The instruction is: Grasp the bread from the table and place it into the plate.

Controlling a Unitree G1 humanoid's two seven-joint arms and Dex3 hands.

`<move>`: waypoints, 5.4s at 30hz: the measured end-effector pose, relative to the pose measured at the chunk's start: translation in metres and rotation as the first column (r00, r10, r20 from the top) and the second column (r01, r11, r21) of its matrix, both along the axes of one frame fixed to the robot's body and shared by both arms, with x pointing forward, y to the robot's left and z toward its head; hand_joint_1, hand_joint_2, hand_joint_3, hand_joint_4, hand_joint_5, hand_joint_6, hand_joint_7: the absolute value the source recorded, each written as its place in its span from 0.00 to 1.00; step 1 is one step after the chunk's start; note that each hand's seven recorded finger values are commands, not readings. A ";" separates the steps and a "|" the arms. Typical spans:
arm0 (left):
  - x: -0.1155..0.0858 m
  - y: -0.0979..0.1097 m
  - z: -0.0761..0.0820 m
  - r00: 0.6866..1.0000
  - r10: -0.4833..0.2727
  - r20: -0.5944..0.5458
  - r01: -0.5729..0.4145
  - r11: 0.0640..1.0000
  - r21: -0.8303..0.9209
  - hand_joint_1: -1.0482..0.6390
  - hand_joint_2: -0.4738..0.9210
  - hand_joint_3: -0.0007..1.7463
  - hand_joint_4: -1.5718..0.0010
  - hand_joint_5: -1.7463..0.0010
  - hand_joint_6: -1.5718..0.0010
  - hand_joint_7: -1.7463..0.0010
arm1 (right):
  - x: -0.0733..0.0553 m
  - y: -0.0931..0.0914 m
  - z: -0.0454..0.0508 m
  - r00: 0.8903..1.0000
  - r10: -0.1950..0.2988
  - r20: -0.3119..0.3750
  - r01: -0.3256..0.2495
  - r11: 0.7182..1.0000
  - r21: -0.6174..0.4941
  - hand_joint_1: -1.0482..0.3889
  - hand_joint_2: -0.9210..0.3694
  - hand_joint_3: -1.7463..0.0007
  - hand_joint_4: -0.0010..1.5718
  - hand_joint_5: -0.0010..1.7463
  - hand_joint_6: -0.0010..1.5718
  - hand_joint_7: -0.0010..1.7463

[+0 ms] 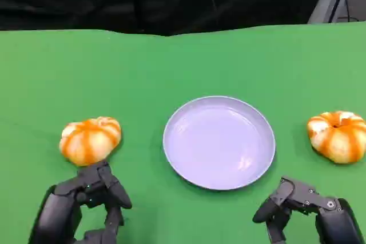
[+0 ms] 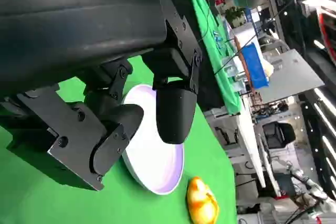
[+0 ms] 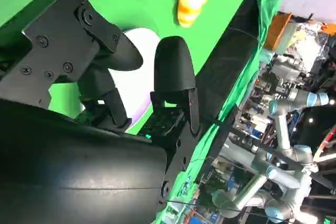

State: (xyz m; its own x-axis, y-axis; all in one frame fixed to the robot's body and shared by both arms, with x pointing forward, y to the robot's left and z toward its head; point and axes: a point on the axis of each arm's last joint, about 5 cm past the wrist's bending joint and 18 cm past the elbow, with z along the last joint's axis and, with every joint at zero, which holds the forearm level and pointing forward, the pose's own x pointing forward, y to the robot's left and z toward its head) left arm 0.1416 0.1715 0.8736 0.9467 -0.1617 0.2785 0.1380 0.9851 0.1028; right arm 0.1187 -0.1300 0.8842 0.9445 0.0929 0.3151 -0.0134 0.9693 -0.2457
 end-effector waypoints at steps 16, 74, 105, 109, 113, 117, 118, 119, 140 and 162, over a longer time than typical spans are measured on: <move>0.000 0.000 0.000 1.000 -0.002 0.001 0.002 1.000 0.007 0.65 0.59 0.83 0.49 0.00 0.52 0.09 | 0.000 0.000 0.0000 1.000 0.000 0.000 0.000 1.000 -0.001 0.72 0.49 0.22 0.53 0.91 0.53 0.76; 0.133 -0.008 0.012 0.965 0.218 -0.146 0.107 0.181 0.978 0.35 1.00 0.01 0.74 0.89 0.76 0.99 | 0.004 0.004 0.0005 1.000 -0.004 0.000 0.004 1.000 0.001 0.71 0.47 0.25 0.54 0.92 0.54 0.74; 0.137 -0.023 0.038 0.968 -0.048 0.245 -0.203 0.417 0.886 0.54 0.65 0.63 0.45 0.00 0.57 0.00 | 0.004 0.005 0.0012 1.000 -0.005 -0.010 0.005 1.000 0.001 0.72 0.47 0.24 0.55 0.93 0.53 0.74; 0.135 -0.032 0.043 0.942 -0.089 0.324 -0.245 0.479 0.843 0.54 0.59 0.73 0.42 0.00 0.55 0.00 | 0.004 0.005 0.0013 1.000 -0.004 -0.014 0.004 1.000 0.002 0.71 0.47 0.24 0.55 0.94 0.53 0.74; 0.132 -0.048 0.041 0.930 -0.138 0.341 -0.219 0.537 0.815 0.53 0.59 0.71 0.43 0.00 0.53 0.03 | 0.004 0.006 0.0019 1.000 0.001 -0.021 0.000 1.000 0.005 0.71 0.47 0.24 0.54 0.94 0.53 0.75; 0.131 -0.067 0.042 0.922 -0.177 0.343 -0.195 0.553 0.810 0.54 0.59 0.68 0.44 0.00 0.54 0.04 | 0.004 0.008 0.0041 1.000 0.006 -0.012 -0.006 1.000 0.018 0.71 0.47 0.23 0.54 0.95 0.53 0.75; 0.132 -0.070 0.044 0.922 -0.183 0.342 -0.190 0.555 0.810 0.54 0.59 0.67 0.45 0.00 0.54 0.05 | 0.004 0.008 0.0042 1.000 0.006 -0.011 -0.006 1.000 0.018 0.71 0.47 0.23 0.54 0.95 0.53 0.75; 0.132 -0.073 0.045 0.920 -0.190 0.342 -0.185 0.558 0.809 0.54 0.59 0.67 0.45 0.00 0.54 0.05 | 0.003 0.008 0.0042 1.000 0.006 -0.012 -0.006 1.000 0.018 0.71 0.48 0.23 0.54 0.95 0.53 0.75; 0.137 -0.126 0.033 0.923 -0.289 0.253 -0.054 0.553 0.831 0.53 0.65 0.57 0.48 0.00 0.58 0.00 | 0.001 0.011 0.0056 1.000 0.002 -0.021 -0.002 1.000 0.017 0.70 0.50 0.22 0.53 0.97 0.53 0.75; 0.137 -0.133 0.038 0.936 -0.350 -0.047 0.153 0.281 0.947 0.11 1.00 0.22 1.00 0.82 0.94 0.92 | 0.001 0.012 0.0062 1.000 0.000 -0.027 0.000 1.000 0.019 0.72 0.50 0.21 0.54 0.97 0.54 0.75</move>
State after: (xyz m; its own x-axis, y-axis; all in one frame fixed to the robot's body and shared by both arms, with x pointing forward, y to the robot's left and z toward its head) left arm 0.2786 0.0384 0.9112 0.7726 -0.6254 -0.1097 0.2470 0.1368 0.9593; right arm 0.1199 -0.1184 0.8904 0.9528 0.0870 0.2908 -0.0197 0.9738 -0.2266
